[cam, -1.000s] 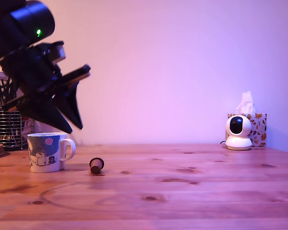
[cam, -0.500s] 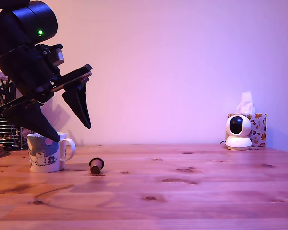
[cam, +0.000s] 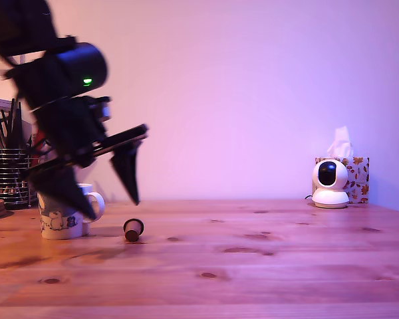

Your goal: Pick up the coffee capsules on the table and drop them inside the coffee cup

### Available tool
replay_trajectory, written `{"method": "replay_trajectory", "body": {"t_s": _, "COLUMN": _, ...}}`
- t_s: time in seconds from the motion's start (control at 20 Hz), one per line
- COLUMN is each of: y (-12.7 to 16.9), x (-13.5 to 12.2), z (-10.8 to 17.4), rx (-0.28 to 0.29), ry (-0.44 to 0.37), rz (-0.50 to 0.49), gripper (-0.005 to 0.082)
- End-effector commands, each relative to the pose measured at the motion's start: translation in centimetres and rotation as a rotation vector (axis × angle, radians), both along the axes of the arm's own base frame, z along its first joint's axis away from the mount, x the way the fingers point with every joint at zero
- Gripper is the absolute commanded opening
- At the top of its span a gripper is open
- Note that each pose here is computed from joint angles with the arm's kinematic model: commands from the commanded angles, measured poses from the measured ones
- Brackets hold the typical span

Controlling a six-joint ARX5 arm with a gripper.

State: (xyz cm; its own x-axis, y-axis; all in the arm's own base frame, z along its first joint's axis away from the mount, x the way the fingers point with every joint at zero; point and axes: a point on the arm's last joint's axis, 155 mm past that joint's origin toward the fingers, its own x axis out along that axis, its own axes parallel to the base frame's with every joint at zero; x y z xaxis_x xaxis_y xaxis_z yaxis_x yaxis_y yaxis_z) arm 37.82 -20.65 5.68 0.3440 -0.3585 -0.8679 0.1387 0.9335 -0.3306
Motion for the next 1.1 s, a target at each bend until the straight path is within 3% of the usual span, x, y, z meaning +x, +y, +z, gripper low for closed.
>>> {"method": "replay_trajectory", "body": {"t_s": 0.0, "y": -0.4, "x": 0.9, "z": -0.2, "rx": 0.017, "ry": 0.009, "rz": 0.004, "gripper": 0.0606}}
{"method": "replay_trajectory", "body": {"t_s": 0.25, "y": -0.3, "x": 1.9, "z": -2.1, "rx": 0.080, "ry": 0.077, "rz": 0.009, "gripper": 0.0606}}
{"method": "replay_trajectory", "body": {"t_s": 0.45, "y": 0.1, "x": 2.8, "z": -2.6, "rx": 0.116, "ry": 0.074, "rz": 0.026, "gripper": 0.0605}}
{"method": "replay_trajectory", "body": {"t_s": 1.05, "y": -0.4, "x": 4.7, "z": -4.3, "rx": 0.147, "ry": 0.106, "rz": 0.031, "gripper": 0.0605}}
